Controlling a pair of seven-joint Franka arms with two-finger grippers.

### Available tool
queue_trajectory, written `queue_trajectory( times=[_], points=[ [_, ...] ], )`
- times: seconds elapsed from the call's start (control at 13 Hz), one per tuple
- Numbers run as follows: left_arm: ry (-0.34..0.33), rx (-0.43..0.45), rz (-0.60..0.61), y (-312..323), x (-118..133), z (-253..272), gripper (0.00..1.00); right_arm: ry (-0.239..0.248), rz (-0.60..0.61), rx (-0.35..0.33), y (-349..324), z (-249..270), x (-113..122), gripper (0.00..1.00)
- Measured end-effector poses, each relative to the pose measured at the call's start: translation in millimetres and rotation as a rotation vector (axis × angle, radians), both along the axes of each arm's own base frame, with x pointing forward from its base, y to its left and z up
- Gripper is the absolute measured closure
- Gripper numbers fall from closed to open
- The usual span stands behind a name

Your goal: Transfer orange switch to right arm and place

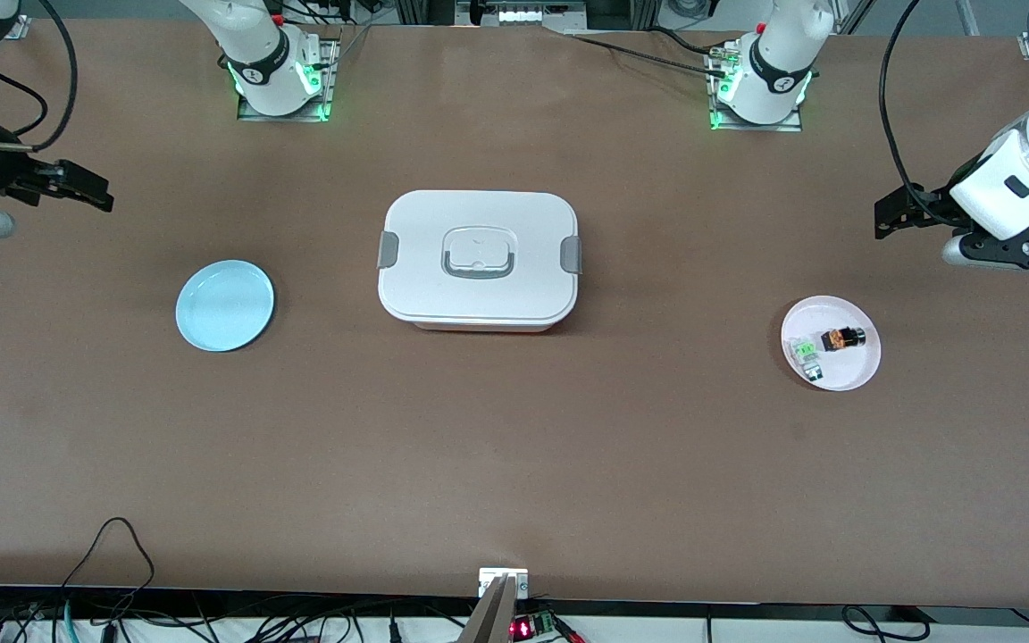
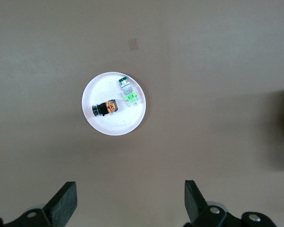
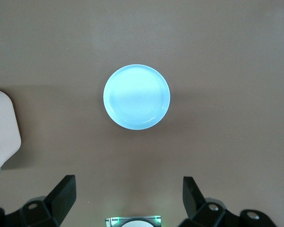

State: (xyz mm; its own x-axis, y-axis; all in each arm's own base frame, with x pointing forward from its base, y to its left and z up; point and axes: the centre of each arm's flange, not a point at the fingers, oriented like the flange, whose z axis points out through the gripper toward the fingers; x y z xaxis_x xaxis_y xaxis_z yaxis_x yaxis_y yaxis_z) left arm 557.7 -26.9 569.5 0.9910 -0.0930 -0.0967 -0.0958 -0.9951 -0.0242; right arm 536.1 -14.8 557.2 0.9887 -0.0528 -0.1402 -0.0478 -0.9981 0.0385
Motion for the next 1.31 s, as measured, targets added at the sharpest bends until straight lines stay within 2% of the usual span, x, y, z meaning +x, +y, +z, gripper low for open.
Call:
queue_trajectory(
  times=[0.31, 0.93, 1.31],
  points=[
    [0.011, 0.001, 0.008, 4, 3, -6, 0.00, 0.029, 0.010, 0.002, 5, -19, 9, 0.00],
    [0.082, 0.003, 0.061, 33, 19, -47, 0.00, 0.017, 0.010, 0.002, 5, -18, 11, 0.00],
    [0.110, 0.000, 0.158, 90, 20, -63, 0.00, 0.017, 0.010, 0.002, 5, -18, 11, 0.00]
  ],
)
